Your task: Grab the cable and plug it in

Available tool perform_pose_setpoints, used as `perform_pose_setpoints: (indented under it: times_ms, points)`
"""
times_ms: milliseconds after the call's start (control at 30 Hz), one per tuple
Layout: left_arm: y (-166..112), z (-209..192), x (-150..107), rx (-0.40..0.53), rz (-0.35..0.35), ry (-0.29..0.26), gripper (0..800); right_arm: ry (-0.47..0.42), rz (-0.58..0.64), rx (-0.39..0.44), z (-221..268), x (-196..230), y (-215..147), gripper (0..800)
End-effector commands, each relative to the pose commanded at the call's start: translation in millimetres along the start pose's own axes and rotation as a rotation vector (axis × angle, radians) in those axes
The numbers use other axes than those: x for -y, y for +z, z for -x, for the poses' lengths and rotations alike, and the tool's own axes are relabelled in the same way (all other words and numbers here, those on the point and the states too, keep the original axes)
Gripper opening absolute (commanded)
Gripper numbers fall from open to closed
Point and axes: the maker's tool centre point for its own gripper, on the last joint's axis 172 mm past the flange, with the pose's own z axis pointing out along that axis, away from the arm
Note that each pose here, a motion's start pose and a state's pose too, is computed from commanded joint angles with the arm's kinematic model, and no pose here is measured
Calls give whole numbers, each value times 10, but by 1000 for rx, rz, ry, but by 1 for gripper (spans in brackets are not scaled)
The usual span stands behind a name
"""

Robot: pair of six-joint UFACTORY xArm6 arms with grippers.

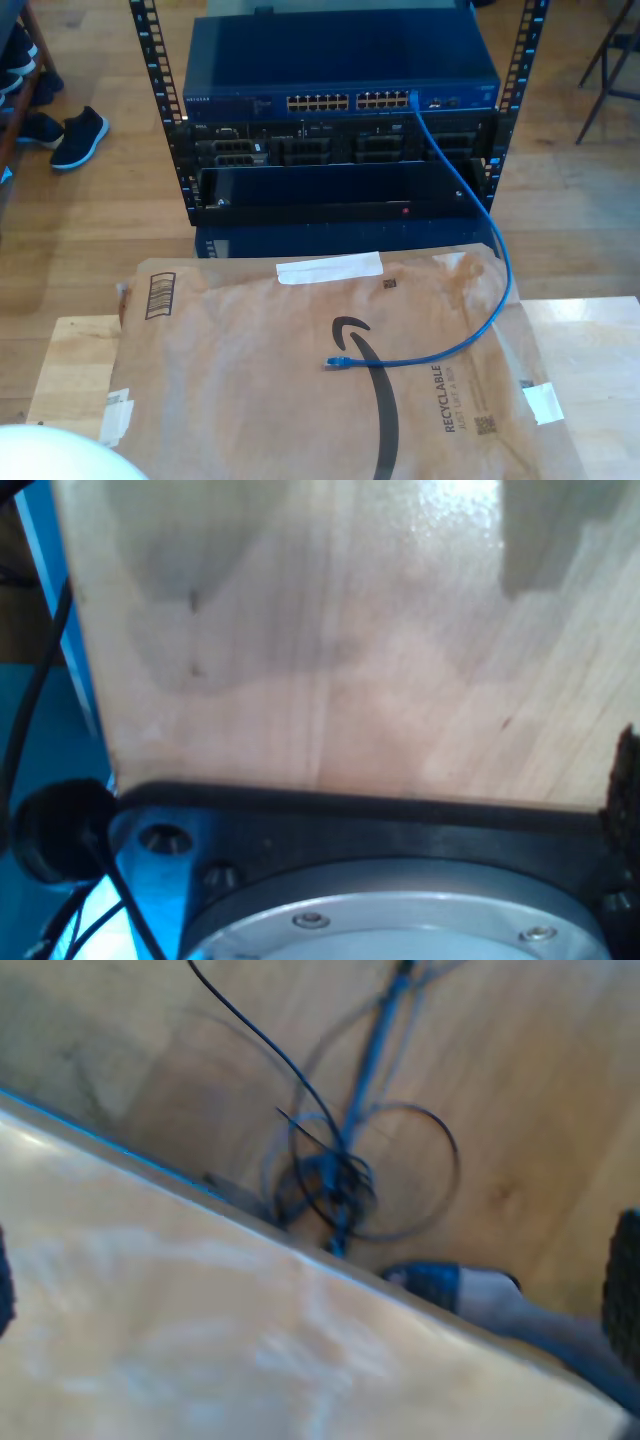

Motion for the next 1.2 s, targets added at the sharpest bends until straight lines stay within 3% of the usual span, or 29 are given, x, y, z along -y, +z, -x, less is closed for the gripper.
perform_pose_setpoints:
  times_ms: [267, 400, 533, 633, 800, 967, 1200]
  points:
    - [0, 0, 0, 0, 0, 0, 800, 42, 29, 163, 453, -630, 371, 794]
    - [6, 6, -1, 2, 0, 0, 800, 147, 20, 252, 742, -795, 579, 794]
    - [0, 0, 0, 0, 0, 0, 800, 220, -66, 410, 1114, -734, 789, 794]
    - [0, 0, 0, 0, 0, 0, 800, 227, -162, 472, 1286, -617, 854, 796]
    - [6, 6, -1, 2, 0, 0, 800, 341, -293, 508, 1382, -360, 943, 794]
    - [0, 0, 0, 0, 0, 0, 800, 351, -296, 459, 1331, -315, 1036, 797]
    - [6, 6, 2, 2, -1, 1, 800, 350, -296, 456, 1322, -315, 1037, 797]
